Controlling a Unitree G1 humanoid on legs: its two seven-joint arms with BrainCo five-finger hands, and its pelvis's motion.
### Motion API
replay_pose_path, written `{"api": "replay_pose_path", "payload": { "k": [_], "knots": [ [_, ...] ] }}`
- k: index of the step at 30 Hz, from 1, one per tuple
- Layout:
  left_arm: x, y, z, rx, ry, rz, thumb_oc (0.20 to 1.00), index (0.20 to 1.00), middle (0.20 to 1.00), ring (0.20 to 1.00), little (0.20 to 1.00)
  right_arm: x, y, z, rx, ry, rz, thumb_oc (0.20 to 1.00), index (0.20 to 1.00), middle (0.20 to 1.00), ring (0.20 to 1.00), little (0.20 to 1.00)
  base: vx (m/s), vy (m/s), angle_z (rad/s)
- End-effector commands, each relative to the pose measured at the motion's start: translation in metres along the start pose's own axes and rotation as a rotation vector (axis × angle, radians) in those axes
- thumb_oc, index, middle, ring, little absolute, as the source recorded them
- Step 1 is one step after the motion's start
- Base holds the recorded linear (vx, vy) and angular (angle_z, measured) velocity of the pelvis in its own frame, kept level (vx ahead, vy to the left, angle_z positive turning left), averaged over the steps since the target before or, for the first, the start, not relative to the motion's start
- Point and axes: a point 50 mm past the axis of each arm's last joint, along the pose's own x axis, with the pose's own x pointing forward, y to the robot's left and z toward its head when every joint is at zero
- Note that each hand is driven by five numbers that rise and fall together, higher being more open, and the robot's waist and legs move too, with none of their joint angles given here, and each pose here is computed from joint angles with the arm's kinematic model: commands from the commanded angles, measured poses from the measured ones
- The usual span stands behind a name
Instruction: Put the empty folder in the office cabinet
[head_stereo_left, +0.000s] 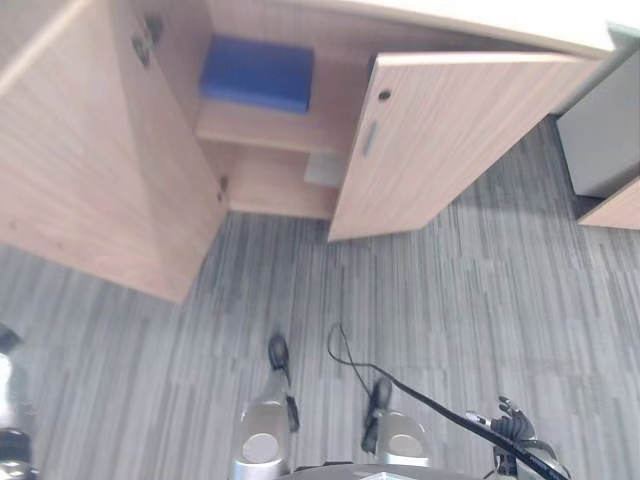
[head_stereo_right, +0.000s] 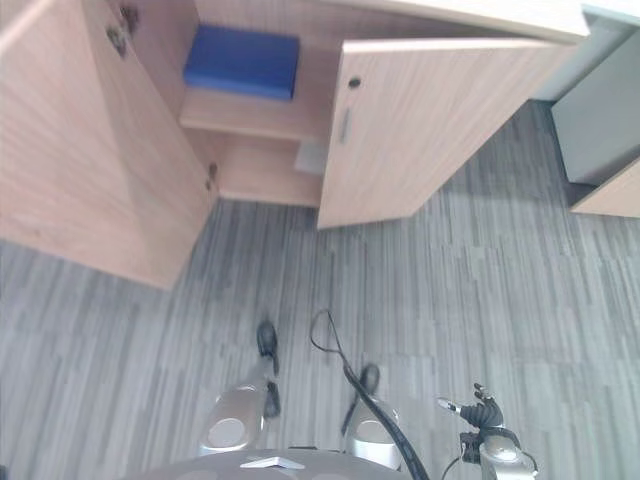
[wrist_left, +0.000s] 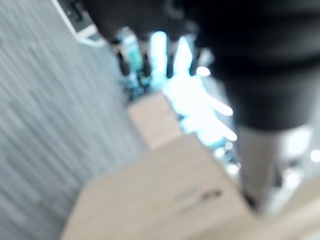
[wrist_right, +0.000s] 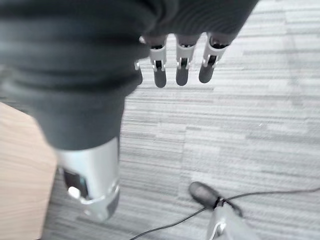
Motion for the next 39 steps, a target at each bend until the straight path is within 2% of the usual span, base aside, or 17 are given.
{"api": "replay_pose_path", "payload": {
  "k": [1, 7, 15, 18, 22, 28, 29, 32, 33, 39],
  "knots": [
    [0.011, 0.013, 0.011, -0.025, -0.019, 0.093, 1.0, 1.0, 1.0, 1.0, 1.0, 0.003, -0.021, 0.024, -0.008, -0.09, -0.032, 1.0, 1.0, 1.0, 1.0, 1.0, 0.0, -0.019, 0.06],
    [0.036, 0.021, 0.044, 0.011, -0.085, 0.142, 1.0, 1.0, 1.0, 1.0, 1.0, 0.007, -0.025, 0.054, -0.01, -0.175, 0.002, 1.0, 1.0, 1.0, 1.0, 1.0, -0.04, 0.014, -0.05],
    [0.062, 0.015, 0.1, -0.015, -0.176, 0.168, 1.0, 1.0, 1.0, 1.0, 1.0, 0.007, -0.027, 0.055, -0.027, -0.17, 0.027, 1.0, 1.0, 1.0, 1.0, 1.0, -0.02, -0.005, 0.0],
    [0.071, 0.007, 0.121, 0.019, -0.188, 0.135, 1.0, 1.0, 1.0, 1.0, 1.0, 0.007, -0.028, 0.055, -0.034, -0.175, 0.04, 1.0, 1.0, 1.0, 1.0, 1.0, -0.01, -0.001, -0.03],
    [0.074, -0.003, 0.125, 0.024, -0.176, 0.054, 1.0, 1.0, 1.0, 1.0, 1.0, 0.007, -0.025, 0.061, -0.029, -0.208, 0.056, 1.0, 1.0, 1.0, 1.0, 1.0, 0.0, -0.005, -0.06],
    [0.066, -0.033, 0.104, 0.024, -0.116, -0.224, 1.0, 1.0, 1.0, 1.0, 1.0, 0.007, -0.013, 0.073, 0.012, -0.272, 0.075, 1.0, 1.0, 1.0, 1.0, 1.0, 0.03, -0.074, -0.01],
    [0.062, -0.043, 0.096, 0.017, -0.096, -0.318, 1.0, 1.0, 1.0, 1.0, 1.0, 0.007, -0.01, 0.075, 0.025, -0.292, 0.078, 1.0, 1.0, 1.0, 1.0, 1.0, 0.04, -0.075, -0.11],
    [0.054, -0.055, 0.081, 0.015, -0.062, -0.408, 1.0, 1.0, 1.0, 1.0, 1.0, 0.006, -0.008, 0.076, 0.042, -0.309, 0.074, 1.0, 1.0, 1.0, 1.0, 1.0, 0.04, -0.059, -0.17],
    [0.035, -0.072, 0.051, 0.022, -0.003, -0.506, 1.0, 1.0, 1.0, 1.0, 1.0, 0.005, -0.008, 0.082, 0.038, -0.334, 0.073, 1.0, 1.0, 1.0, 1.0, 1.0, 0.05, -0.046, -0.17],
    [0.001, -0.105, 0.015, -0.052, 0.064, -0.632, 1.0, 1.0, 1.0, 1.0, 1.0, 0.003, -0.001, 0.08, 0.016, -0.338, 0.078, 1.0, 1.0, 1.0, 1.0, 1.0, 0.1, -0.106, -0.32]
  ]
}}
